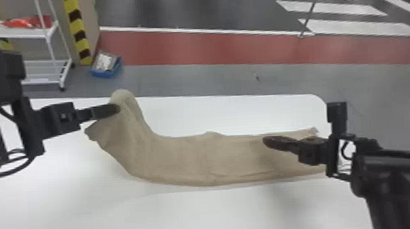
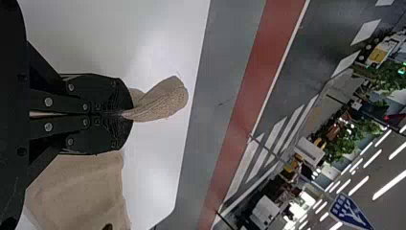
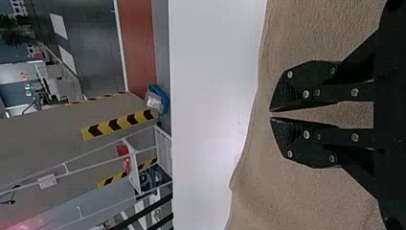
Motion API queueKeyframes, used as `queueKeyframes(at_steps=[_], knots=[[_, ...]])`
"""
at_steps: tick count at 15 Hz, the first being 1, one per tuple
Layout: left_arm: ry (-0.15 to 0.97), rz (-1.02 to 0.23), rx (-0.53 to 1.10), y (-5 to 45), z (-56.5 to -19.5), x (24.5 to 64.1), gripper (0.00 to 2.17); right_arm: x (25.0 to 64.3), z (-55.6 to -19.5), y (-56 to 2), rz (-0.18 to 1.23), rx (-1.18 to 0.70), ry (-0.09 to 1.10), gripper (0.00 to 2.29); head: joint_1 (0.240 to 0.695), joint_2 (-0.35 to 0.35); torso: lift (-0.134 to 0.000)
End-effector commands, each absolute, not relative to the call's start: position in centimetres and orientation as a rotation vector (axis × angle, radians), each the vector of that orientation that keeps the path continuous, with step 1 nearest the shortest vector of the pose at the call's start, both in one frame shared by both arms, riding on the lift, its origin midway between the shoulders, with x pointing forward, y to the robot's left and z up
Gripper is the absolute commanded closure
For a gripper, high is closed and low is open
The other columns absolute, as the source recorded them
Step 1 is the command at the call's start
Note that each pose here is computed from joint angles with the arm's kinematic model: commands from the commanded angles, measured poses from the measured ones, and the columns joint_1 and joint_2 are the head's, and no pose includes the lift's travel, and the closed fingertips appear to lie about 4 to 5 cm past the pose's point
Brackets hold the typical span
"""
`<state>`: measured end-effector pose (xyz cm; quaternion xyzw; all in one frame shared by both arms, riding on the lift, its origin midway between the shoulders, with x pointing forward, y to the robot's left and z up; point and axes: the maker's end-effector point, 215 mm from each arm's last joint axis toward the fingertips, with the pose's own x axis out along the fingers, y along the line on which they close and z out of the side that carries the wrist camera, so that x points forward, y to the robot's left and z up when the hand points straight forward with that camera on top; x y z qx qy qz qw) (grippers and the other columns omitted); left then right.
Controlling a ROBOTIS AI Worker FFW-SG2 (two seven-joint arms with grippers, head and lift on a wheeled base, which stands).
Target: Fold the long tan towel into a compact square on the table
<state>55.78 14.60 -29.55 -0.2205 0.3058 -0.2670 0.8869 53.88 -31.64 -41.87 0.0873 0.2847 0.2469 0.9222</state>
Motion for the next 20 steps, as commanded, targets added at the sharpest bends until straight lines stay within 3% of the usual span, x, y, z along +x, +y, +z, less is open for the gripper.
queueKeyframes(at_steps=[1,13,20], knots=[[0.648,-0.615,-0.508,13.3,-28.2,54.9,1.79,54.1,-43.6,-26.9,0.594,0.176,0.592,1.84,0.695,-0.173,-0.124],[0.571,-0.735,-0.548,11.9,-22.5,54.8,1.79,55.0,-45.8,-14.1,0.798,0.289,0.612,1.84,0.695,-0.053,-0.124],[0.561,-0.754,-0.549,11.9,-21.7,54.3,1.79,56.3,-43.9,-6.1,0.902,0.353,0.593,1.84,0.695,0.034,-0.124]])
